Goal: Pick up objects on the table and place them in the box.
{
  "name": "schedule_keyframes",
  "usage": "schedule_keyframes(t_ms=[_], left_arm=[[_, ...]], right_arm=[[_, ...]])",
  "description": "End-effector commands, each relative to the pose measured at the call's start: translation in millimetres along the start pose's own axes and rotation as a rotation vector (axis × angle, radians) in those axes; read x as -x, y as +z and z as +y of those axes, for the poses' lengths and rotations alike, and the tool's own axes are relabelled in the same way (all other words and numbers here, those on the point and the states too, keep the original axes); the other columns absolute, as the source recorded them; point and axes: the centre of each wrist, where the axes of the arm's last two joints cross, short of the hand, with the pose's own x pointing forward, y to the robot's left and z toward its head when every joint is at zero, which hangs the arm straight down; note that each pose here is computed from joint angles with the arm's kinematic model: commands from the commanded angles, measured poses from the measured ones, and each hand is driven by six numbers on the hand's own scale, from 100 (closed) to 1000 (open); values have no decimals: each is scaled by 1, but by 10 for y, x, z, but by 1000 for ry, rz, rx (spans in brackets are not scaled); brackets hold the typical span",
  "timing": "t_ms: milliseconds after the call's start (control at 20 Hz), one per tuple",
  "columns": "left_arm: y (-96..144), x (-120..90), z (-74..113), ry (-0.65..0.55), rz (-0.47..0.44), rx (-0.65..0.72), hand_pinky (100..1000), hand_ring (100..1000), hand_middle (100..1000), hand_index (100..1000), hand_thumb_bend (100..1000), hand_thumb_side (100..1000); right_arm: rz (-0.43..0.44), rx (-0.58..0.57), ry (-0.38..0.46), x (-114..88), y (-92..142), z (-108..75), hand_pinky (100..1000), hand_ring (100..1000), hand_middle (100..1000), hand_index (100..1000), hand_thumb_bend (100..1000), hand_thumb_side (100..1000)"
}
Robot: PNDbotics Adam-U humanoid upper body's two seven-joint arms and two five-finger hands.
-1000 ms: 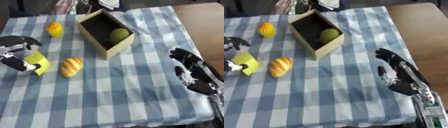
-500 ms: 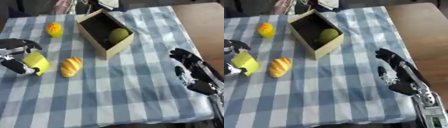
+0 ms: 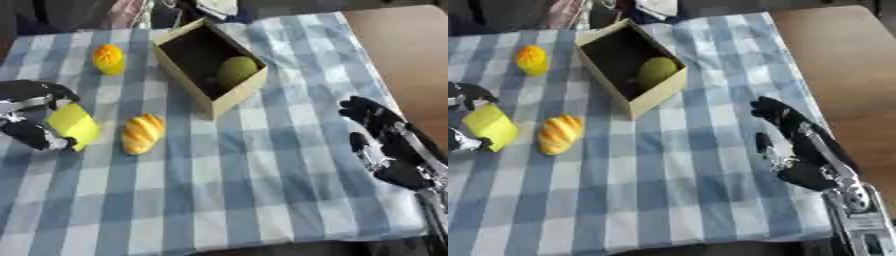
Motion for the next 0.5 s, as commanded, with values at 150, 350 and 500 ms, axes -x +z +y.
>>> schedule_keyframes(t_ms=[150,350,500], left_arm=[[37,46,41,-22,23,-1,747,738,920,953,402,463],[16,31,20,-29,23,1,716,694,880,933,375,404],[9,26,15,-34,28,-7,695,664,854,917,364,366]], right_arm=[[-21,-2,15,-44,-40,-48,1000,910,889,953,100,369],[-22,-3,15,-42,-45,-45,1000,910,889,953,100,368],[-22,-3,14,-42,-47,-45,1000,910,889,953,100,368]])
